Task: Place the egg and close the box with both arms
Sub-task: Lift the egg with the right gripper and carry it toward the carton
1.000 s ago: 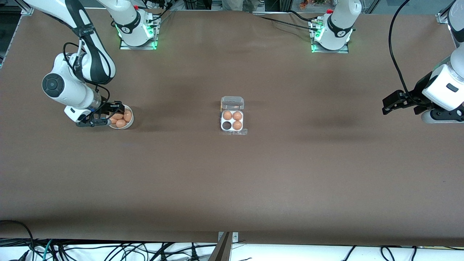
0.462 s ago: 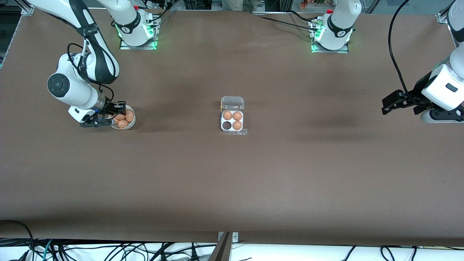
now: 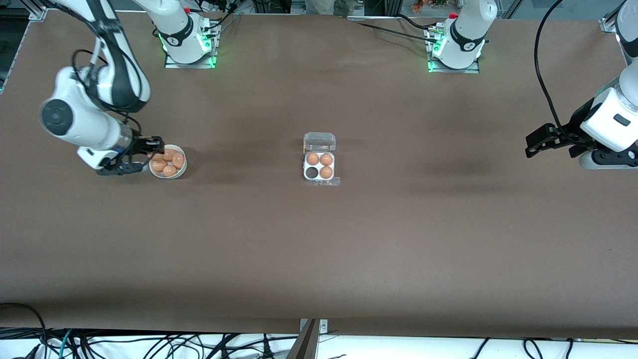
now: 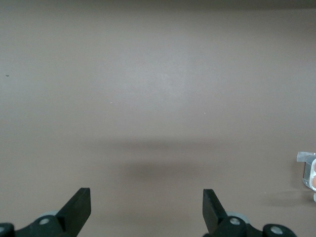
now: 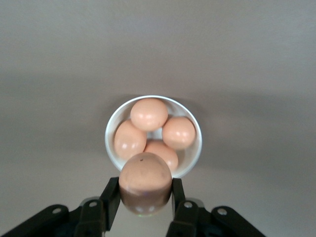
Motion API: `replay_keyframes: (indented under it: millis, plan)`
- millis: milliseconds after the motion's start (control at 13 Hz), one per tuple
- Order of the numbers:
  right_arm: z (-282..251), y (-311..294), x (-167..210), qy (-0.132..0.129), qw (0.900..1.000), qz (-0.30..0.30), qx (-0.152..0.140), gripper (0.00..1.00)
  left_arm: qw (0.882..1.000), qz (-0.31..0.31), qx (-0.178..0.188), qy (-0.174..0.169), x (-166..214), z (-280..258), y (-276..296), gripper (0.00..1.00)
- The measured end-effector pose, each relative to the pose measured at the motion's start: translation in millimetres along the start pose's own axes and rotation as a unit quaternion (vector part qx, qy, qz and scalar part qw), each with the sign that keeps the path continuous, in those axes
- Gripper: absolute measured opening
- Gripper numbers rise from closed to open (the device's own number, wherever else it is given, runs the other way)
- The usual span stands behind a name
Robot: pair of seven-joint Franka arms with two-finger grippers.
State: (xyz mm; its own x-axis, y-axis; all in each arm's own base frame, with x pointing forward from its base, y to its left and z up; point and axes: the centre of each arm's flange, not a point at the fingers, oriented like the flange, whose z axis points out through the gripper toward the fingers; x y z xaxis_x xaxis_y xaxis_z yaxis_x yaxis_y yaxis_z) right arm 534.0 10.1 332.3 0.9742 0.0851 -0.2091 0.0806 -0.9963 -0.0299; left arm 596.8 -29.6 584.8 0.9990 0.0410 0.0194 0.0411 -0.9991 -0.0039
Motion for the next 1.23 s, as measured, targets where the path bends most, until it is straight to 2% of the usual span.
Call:
replay_keyframes:
  millis: [231,385,538,692,846,1000,1231]
  plan:
    - [-110,10,-7,-0.014,1.0,0.01,0.006,0.47,1.0,0.0,0.0,0.0,0,0,0,1.0]
    - [-184,13,-19,-0.011,1.0,0.012,0.007,0.47,1.0,-0.001,0.0,0.0,0,0,-1,1.0]
    - [-230,11,-29,-0.007,1.0,0.011,0.006,0.47,1.0,-0.001,0.0,0.0,0,0,-2,1.0]
    - [-243,2,-27,-0.004,1.0,0.027,0.005,0.47,1.0,-0.001,0.0,0.0,0,0,-2,1.0]
    - [-233,-34,-9,-0.013,0.999,0.044,-0.001,0.47,1.0,-0.002,0.0,0.0,0,0,-3,1.0]
    - [-212,-95,18,-0.022,0.998,0.057,-0.008,0.47,1.0,-0.002,0.0,0.001,1,0,-3,1.0]
    - [-176,-193,61,-0.012,0.997,0.07,0.012,0.47,1.0,-0.002,0.0,0.001,1,-1,-3,1.0]
